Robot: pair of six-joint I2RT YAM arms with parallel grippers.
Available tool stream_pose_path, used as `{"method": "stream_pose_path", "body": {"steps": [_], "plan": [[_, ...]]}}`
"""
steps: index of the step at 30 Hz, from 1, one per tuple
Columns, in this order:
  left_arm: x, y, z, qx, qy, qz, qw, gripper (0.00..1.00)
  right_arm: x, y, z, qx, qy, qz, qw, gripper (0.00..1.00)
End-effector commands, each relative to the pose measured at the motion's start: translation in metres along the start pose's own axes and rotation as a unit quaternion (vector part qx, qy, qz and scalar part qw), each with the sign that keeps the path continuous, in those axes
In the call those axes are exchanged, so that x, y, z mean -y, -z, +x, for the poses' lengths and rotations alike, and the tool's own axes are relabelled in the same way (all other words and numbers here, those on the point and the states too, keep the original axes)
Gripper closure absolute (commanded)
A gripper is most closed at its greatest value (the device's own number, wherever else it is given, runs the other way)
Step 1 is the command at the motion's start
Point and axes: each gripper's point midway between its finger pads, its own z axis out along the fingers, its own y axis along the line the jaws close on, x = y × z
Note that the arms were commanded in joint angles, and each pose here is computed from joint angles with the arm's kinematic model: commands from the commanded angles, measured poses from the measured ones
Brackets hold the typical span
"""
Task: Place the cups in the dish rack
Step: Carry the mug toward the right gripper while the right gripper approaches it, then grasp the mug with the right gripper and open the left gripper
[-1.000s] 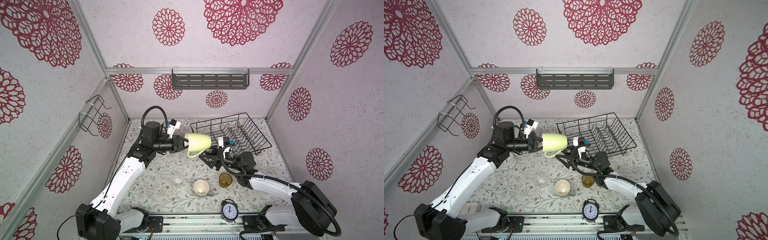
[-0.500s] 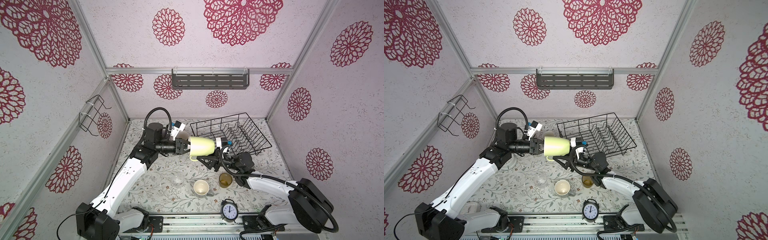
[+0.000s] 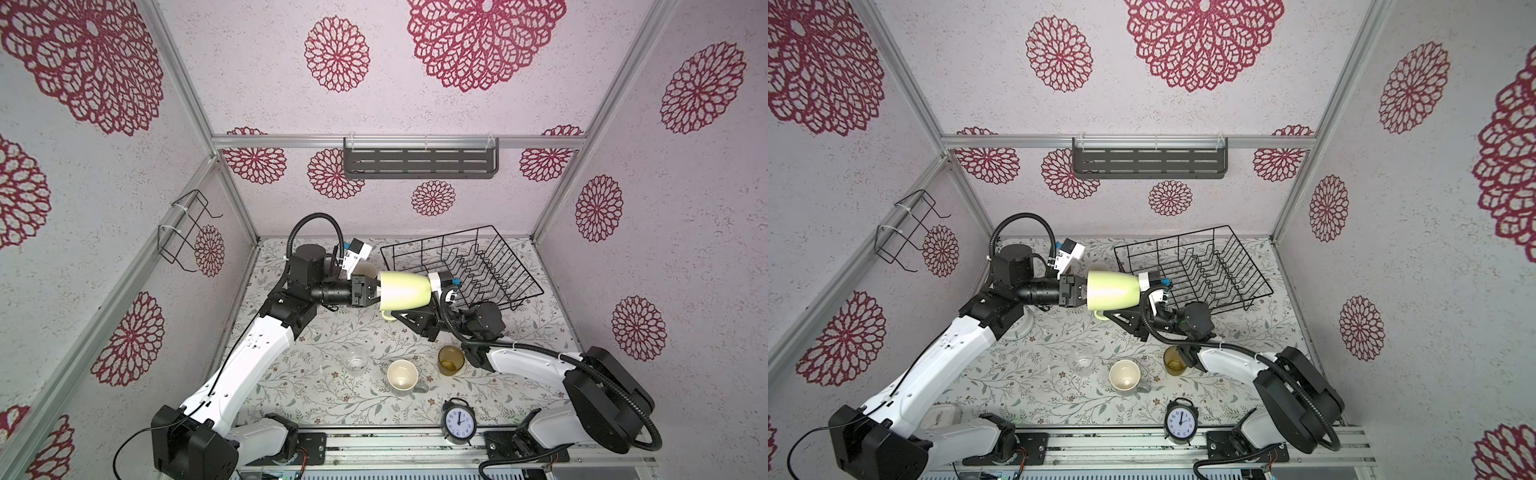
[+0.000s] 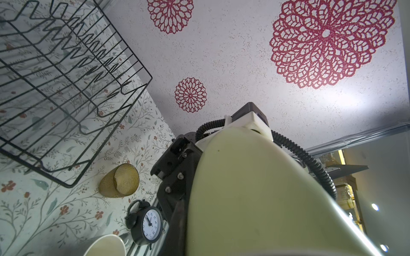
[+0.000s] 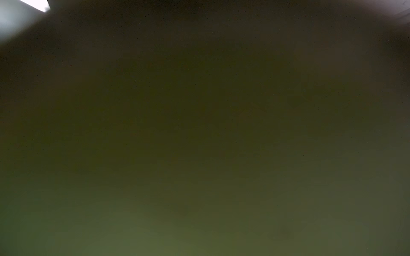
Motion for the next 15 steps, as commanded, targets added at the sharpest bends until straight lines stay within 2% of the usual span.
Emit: {"method": "stream_pose_path", "body": {"steps": [1,5,7,9,11,13,15], "plan": [[0.0,-0.008,0.006,-0.015,0.001,0.002,1.0,0.96,-0.034,-0.009,-0.038,0.039,0.07,-0.053,0.995,0.85],[-0.007,-0.008,0.008,-0.021,0.007,-0.011,1.0,0.9,-0.032,-0.008,-0.042,0.041,0.071,-0.046,0.996,1.0],[-0.013,-0.008,0.007,-0.015,0.006,-0.023,1.0,0.85,-0.031,-0.007,-0.042,0.04,0.072,-0.044,0.996,1.0],[-0.017,-0.007,0.006,-0.014,0.011,-0.025,1.0,0.74,-0.024,-0.005,-0.042,0.041,0.068,-0.033,0.996,1.0],[-0.018,-0.006,0.004,-0.014,0.014,-0.023,1.0,0.57,-0.013,-0.001,-0.044,0.048,0.056,-0.009,0.997,1.0],[-0.022,-0.003,0.002,-0.009,0.011,-0.028,0.999,0.51,-0.002,0.003,-0.046,0.051,0.047,0.01,0.998,1.0],[-0.03,-0.001,0.001,-0.003,0.015,-0.039,0.999,0.42,0.01,0.008,-0.046,0.052,0.039,0.034,0.997,1.0]]}}
